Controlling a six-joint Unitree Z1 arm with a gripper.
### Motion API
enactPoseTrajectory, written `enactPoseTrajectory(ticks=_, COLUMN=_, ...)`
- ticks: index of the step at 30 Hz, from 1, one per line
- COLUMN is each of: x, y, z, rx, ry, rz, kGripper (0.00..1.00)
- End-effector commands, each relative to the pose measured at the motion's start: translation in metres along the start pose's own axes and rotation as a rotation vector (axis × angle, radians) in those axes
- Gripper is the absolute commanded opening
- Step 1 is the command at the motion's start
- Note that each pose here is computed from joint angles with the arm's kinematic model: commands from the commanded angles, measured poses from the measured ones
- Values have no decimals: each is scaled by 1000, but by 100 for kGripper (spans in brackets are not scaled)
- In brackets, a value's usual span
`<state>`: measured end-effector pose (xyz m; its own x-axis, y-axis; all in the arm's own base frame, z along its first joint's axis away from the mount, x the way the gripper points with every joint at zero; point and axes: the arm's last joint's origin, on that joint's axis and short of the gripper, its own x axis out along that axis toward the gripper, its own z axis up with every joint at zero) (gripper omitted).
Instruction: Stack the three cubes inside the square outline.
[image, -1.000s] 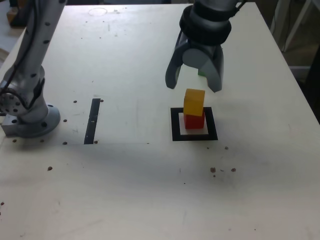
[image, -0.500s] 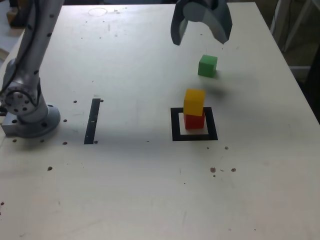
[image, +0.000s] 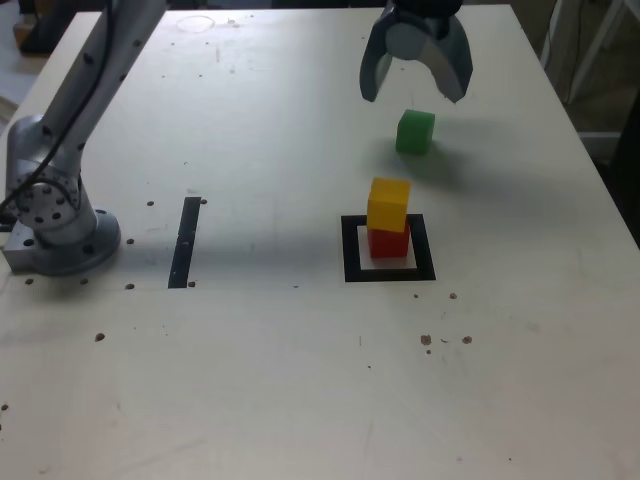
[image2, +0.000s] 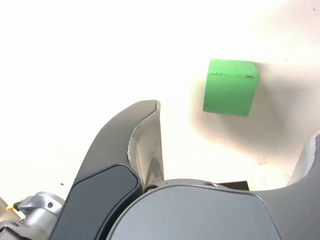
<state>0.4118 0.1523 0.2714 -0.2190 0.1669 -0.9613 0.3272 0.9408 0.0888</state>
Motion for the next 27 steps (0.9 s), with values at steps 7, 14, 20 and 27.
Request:
enactPoseTrajectory(ticks=7, x=34, y=14, z=19, rx=24, ry=33, rz=-32, kGripper=99)
enactPoseTrajectory(ticks=14, x=54, y=20, z=23, rx=13, ry=30, rz=-40, kGripper=99)
enactPoseTrajectory(ticks=20, x=58, y=18, z=23, rx=15, ry=24, rz=-47, kGripper=96)
enactPoseTrajectory(ticks=27, x=58, y=18, z=22, rx=38, ry=25, rz=-48, kGripper=85)
